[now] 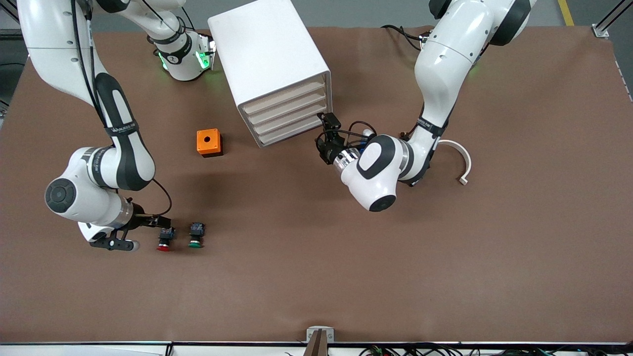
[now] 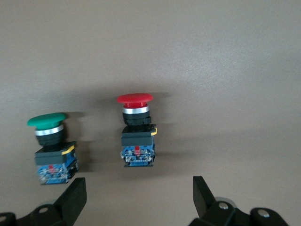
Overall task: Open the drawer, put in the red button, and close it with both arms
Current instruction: 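Grasp the drawer front with the left gripper while the right grasps the red button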
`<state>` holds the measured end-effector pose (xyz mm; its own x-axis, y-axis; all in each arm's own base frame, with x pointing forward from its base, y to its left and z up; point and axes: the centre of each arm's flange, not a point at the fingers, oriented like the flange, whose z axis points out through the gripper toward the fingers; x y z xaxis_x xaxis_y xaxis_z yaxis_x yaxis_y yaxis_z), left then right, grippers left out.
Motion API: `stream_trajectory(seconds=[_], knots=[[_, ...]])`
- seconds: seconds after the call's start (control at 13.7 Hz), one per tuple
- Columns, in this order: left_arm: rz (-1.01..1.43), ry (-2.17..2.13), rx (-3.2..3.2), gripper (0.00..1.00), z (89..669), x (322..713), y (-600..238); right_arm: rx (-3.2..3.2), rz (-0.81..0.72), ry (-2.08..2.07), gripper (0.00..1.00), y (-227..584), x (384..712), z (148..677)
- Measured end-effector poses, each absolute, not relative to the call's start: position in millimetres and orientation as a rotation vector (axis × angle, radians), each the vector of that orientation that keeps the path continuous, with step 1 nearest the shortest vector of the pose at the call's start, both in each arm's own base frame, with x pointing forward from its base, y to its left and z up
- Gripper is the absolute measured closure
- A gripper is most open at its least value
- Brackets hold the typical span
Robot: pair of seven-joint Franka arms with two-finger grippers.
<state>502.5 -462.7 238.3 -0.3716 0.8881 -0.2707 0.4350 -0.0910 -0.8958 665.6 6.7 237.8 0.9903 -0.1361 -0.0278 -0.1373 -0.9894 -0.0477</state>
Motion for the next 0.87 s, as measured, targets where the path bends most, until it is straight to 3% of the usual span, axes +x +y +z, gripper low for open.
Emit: stream_trajectory(seconds=[0.58, 0.66, 0.73, 0.8, 0.87], knots=[[1.554, -1.720, -1.112, 0.04, 180.9, 488.1, -466.9, -3.090, 0.030, 0.327, 0.00, 23.1, 665.9, 193.2], [1.558, -1.699, -1.097, 0.07, 175.7, 484.4, -467.3, -3.092, 0.034, 0.329, 0.00, 23.3, 665.9, 188.0], [1.563, -1.679, -1.091, 0.16, 173.6, 480.6, -468.9, -3.093, 0.039, 0.331, 0.00, 23.1, 666.2, 183.4], [1.566, -1.659, -1.089, 0.16, 173.9, 476.2, -472.3, -3.094, 0.042, 0.332, 0.00, 23.1, 666.5, 180.3], [1.566, -1.645, -1.086, 0.25, 175.2, 472.2, -476.2, -3.094, 0.043, 0.332, 0.00, 23.1, 666.9, 179.0]])
